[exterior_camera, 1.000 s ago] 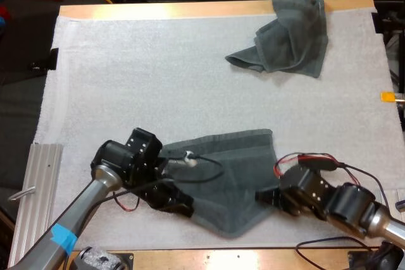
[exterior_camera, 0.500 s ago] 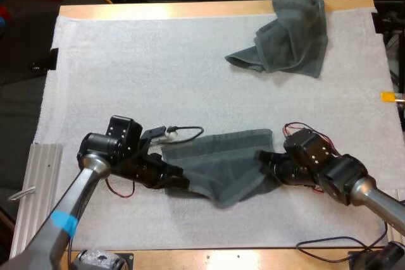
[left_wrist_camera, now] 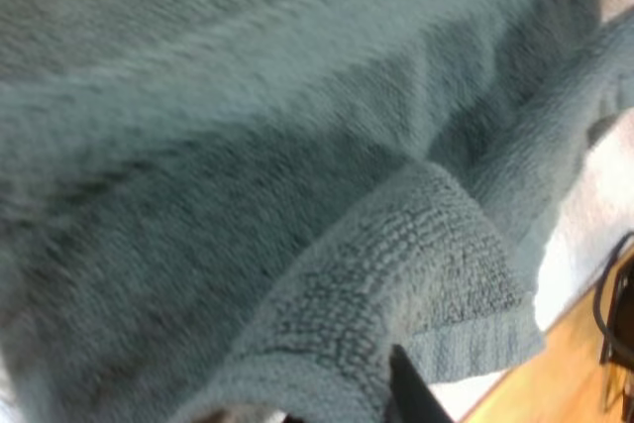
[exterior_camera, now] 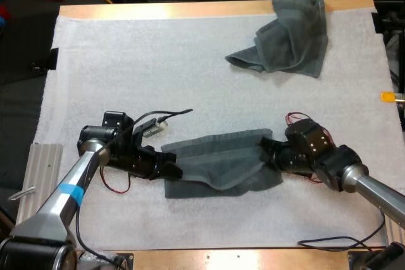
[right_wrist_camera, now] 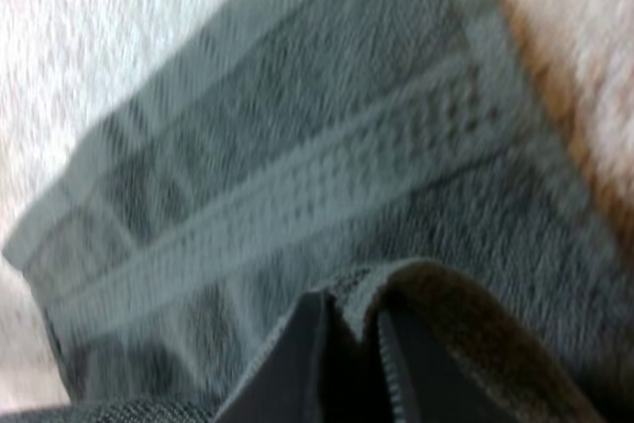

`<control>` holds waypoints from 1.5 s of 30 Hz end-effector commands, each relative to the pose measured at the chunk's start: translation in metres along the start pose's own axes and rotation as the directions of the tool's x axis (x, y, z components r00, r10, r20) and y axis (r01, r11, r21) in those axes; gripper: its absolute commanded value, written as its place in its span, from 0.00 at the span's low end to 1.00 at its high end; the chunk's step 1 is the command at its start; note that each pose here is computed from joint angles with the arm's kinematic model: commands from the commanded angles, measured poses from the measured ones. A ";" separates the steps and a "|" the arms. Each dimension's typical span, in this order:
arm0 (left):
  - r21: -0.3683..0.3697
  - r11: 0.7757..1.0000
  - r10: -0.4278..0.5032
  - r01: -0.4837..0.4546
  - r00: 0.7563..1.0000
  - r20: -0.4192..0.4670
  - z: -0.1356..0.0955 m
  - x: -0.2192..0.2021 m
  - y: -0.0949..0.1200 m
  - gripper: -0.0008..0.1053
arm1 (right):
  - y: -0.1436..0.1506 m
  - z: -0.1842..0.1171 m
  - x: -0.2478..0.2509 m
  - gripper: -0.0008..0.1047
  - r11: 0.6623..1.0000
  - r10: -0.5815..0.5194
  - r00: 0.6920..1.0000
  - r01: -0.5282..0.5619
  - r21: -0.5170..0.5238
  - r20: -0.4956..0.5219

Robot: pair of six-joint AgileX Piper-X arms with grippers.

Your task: Pick towel from pile, fold and stack

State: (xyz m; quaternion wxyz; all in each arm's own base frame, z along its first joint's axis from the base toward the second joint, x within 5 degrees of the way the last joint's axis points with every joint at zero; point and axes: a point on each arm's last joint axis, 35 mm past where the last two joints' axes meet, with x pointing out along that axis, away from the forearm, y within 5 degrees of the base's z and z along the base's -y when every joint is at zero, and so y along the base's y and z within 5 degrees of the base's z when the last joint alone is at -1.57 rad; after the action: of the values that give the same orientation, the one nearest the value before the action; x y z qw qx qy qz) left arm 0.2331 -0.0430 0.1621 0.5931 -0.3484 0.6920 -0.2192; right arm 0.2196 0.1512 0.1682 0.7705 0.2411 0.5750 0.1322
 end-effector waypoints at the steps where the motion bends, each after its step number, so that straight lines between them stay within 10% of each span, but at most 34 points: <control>1: -0.002 1.000 -0.009 0.009 1.000 0.007 0.002 0.000 0.001 0.01 | -0.001 0.006 0.000 0.02 1.000 0.009 1.000 -0.009 0.024 0.012; 23: -0.042 0.996 0.080 -0.075 0.989 0.123 0.017 -0.007 0.015 0.01 | -0.013 0.025 0.022 0.02 0.991 0.056 0.997 -0.062 0.122 0.053; 28: -0.024 0.997 0.073 -0.070 0.987 0.141 0.019 -0.008 0.014 0.25 | -0.012 0.026 0.022 0.02 0.990 0.065 0.996 -0.072 0.118 0.062; 33: -0.029 0.998 0.061 -0.057 0.988 0.145 0.020 -0.008 0.014 0.69 | -0.009 0.029 0.021 0.23 0.989 0.094 0.992 -0.103 0.104 0.085; 39: -0.010 1.000 -0.007 0.008 0.988 0.152 0.023 -0.008 0.010 0.61 | -0.003 0.035 0.020 0.50 0.984 0.153 0.979 -0.164 0.074 0.133; 45: -0.018 0.998 -0.061 0.064 0.985 0.159 0.026 -0.009 0.007 0.61 | 0.000 0.038 0.019 0.52 0.980 0.185 0.970 -0.194 0.047 0.159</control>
State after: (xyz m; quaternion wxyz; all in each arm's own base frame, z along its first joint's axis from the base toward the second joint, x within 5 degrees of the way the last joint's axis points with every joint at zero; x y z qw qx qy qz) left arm 0.2560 -0.0284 0.1571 0.6372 -0.3864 0.6374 -0.1958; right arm 0.2584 0.1528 0.1592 0.7889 0.3258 0.4947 0.1635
